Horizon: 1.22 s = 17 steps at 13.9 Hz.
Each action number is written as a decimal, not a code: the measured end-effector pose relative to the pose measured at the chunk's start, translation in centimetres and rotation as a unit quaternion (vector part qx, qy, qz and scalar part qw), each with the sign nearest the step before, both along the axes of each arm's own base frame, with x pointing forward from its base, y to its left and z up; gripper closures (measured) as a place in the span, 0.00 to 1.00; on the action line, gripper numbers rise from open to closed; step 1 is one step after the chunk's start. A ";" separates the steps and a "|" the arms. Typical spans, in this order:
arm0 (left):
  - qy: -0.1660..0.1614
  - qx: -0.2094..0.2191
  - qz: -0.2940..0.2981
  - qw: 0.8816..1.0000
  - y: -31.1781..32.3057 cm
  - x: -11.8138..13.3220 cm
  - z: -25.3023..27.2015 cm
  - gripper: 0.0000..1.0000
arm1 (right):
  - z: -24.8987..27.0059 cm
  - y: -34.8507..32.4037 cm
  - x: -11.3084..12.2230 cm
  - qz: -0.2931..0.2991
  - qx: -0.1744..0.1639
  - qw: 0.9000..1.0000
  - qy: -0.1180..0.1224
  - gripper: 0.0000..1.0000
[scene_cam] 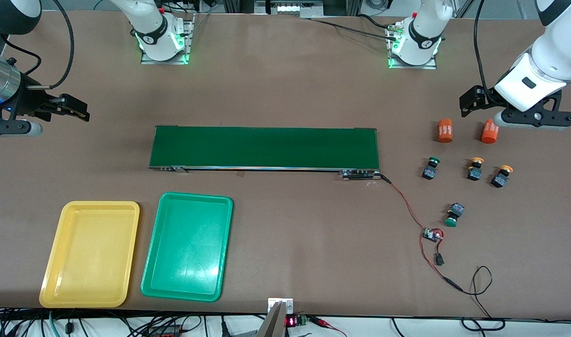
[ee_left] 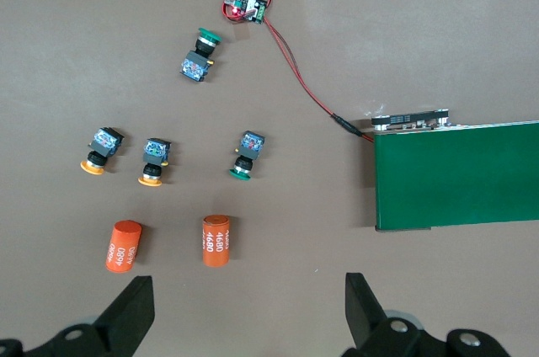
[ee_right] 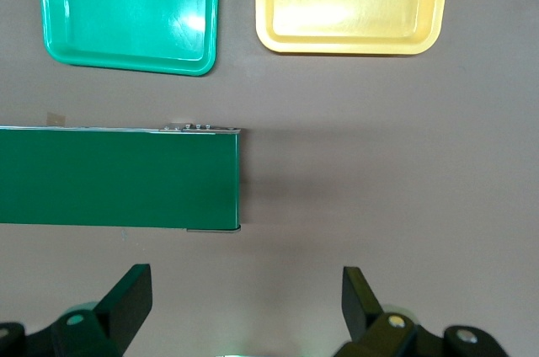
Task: Sort buttons by color to trays
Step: 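Reach the left gripper down toward the first orange cylinder cell, then close the left gripper on the orange cylinder and lift it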
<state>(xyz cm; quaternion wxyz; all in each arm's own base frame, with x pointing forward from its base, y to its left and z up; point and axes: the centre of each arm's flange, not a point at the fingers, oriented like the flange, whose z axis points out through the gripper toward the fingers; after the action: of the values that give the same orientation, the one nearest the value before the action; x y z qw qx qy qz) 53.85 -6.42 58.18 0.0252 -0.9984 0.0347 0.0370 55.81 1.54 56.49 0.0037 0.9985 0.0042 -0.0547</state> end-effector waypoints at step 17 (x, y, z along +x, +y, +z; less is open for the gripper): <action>0.101 -0.005 0.012 0.995 6.3 6.5 -17.3 0.00 | 0.0 -0.1 0.1 -0.001 0.000 1.000 -0.001 0.00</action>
<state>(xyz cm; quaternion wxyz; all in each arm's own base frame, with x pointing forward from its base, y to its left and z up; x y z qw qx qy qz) 60.40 -0.13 40.92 0.0163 -0.9900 0.0252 0.1379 55.95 1.45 56.46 0.0033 0.9985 0.0033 -0.0539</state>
